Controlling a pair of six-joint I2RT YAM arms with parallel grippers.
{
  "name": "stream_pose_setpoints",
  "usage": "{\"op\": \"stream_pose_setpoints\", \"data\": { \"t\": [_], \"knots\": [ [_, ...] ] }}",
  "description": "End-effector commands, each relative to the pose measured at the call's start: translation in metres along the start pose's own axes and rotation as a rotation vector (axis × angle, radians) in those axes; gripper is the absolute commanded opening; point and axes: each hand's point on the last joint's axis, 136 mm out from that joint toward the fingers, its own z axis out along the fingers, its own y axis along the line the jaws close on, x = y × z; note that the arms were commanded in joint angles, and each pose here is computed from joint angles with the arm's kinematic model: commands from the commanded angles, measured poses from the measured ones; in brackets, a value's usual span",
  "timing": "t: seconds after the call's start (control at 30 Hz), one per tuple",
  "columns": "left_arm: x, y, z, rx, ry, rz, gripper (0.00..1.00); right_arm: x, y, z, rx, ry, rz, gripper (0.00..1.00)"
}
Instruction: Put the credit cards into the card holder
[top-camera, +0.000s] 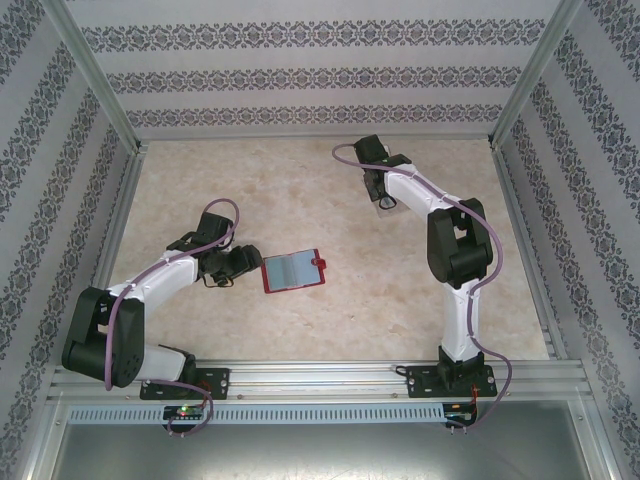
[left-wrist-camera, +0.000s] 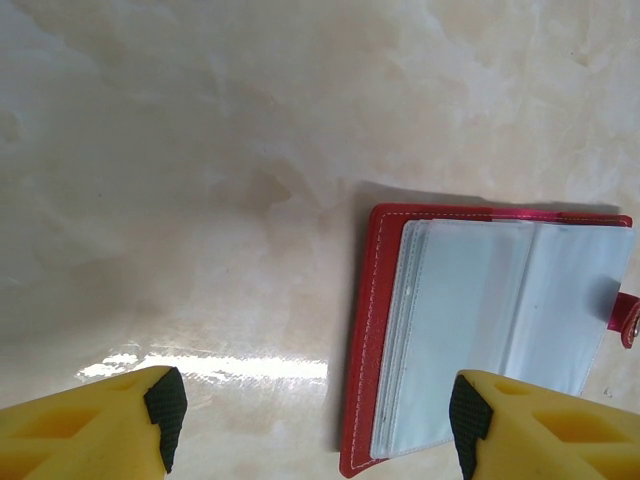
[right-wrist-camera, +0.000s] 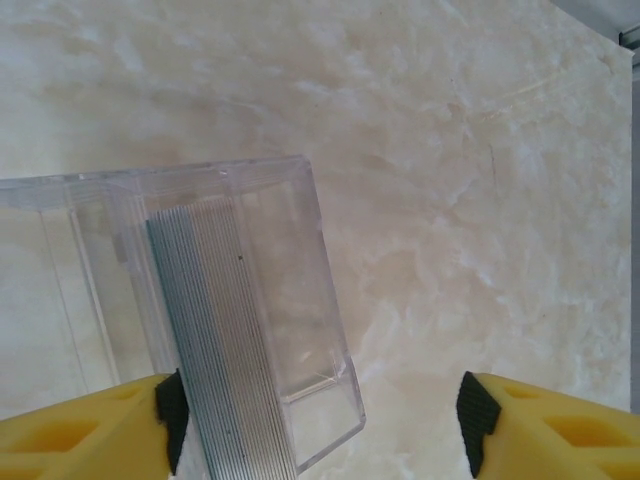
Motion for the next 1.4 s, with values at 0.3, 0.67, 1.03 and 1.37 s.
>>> {"op": "stream_pose_setpoints", "data": {
  "t": [0.3,0.67,1.03,1.37],
  "knots": [
    [-0.002,-0.005,-0.005,-0.010,0.001,0.042,0.72,-0.005,-0.014,-0.015,0.025,-0.021,0.000,0.45],
    [-0.003,-0.004,-0.001,-0.009,-0.001,0.042,0.72,-0.005,-0.008,-0.012,0.008,-0.008,-0.014,0.27],
    [-0.001,-0.004,0.000,-0.017,0.020,0.044,0.72,-0.005,-0.003,-0.020,-0.067,-0.009,0.031,0.04],
    [-0.001,-0.002,-0.004,-0.025,0.002,0.064,0.73,-0.014,-0.009,-0.050,-0.185,-0.050,0.121,0.00]
  ]
}}
